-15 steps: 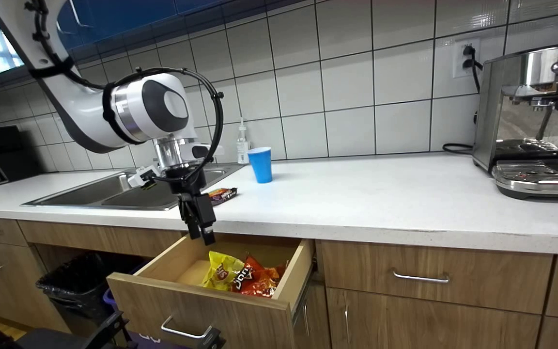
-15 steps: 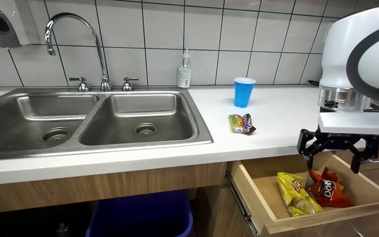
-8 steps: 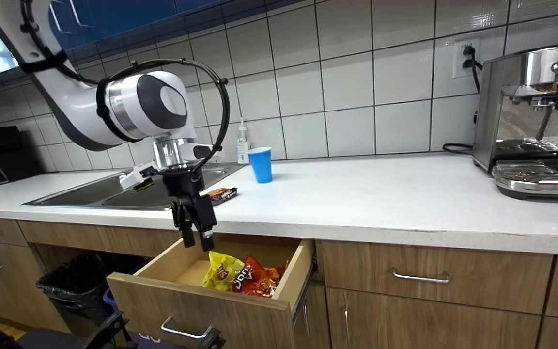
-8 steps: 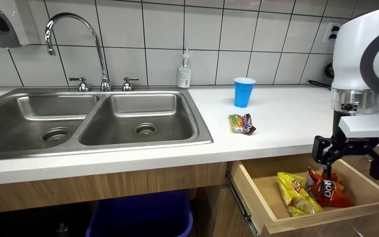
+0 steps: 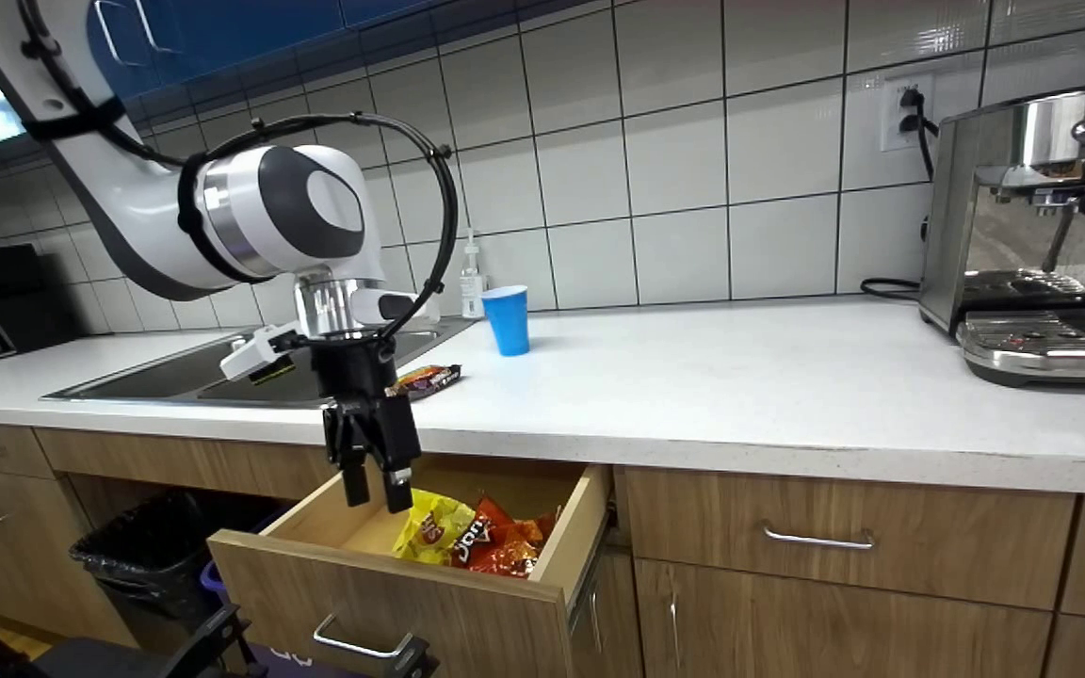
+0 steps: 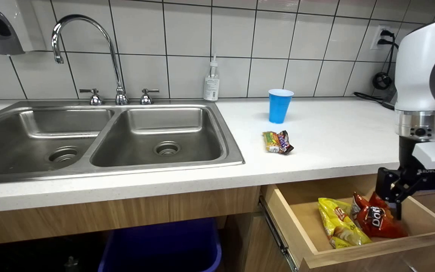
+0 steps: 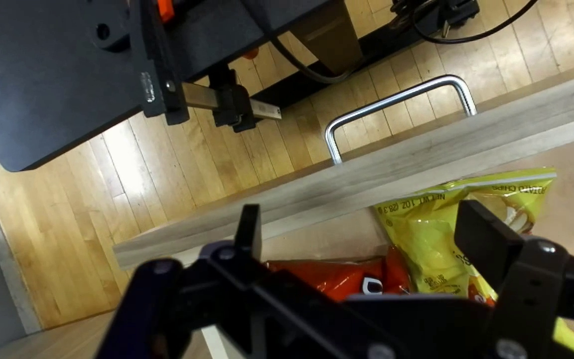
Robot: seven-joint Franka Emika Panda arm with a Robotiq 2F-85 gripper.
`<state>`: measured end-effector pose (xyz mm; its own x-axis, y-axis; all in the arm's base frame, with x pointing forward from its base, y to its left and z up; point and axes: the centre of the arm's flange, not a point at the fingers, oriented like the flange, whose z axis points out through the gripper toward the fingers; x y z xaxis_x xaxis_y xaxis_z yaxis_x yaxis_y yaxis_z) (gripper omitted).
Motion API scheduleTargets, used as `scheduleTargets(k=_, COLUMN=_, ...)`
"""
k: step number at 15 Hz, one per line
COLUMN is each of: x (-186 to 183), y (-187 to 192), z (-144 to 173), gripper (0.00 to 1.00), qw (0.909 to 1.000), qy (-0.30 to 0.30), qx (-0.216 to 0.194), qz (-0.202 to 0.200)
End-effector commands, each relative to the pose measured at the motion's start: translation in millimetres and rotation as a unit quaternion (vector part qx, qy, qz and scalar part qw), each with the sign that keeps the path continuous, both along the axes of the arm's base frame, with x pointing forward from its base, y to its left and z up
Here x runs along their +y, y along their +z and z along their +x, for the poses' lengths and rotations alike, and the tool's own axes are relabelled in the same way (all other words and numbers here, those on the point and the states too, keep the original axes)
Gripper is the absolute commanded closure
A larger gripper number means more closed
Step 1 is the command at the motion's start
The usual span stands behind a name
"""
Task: Put the red and yellow packets in the open drawer, then close the drawer
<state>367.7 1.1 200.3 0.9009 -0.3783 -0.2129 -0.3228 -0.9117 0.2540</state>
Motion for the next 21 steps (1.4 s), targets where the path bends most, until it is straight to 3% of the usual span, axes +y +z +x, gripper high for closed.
scheduleTargets(k=1, x=-12, y=6, z=-14, gripper=0.00, qw=0.9998, qy=0.016, qx=0.009, qz=0.000)
scheduleTargets(k=10, x=-24, y=-13, z=-40, gripper=0.00, qw=0.9982, qy=0.044, qx=0.039, qz=-0.010)
scheduleTargets(k=16, x=-32, y=-21, z=-42, gripper=0.00, qw=0.9968, qy=0.058, qx=0.050, qz=-0.020)
scheduleTargets(k=21, x=-35, y=-29, z=-45, gripper=0.00, qw=0.9945, qy=0.061, qx=0.082, qz=-0.019)
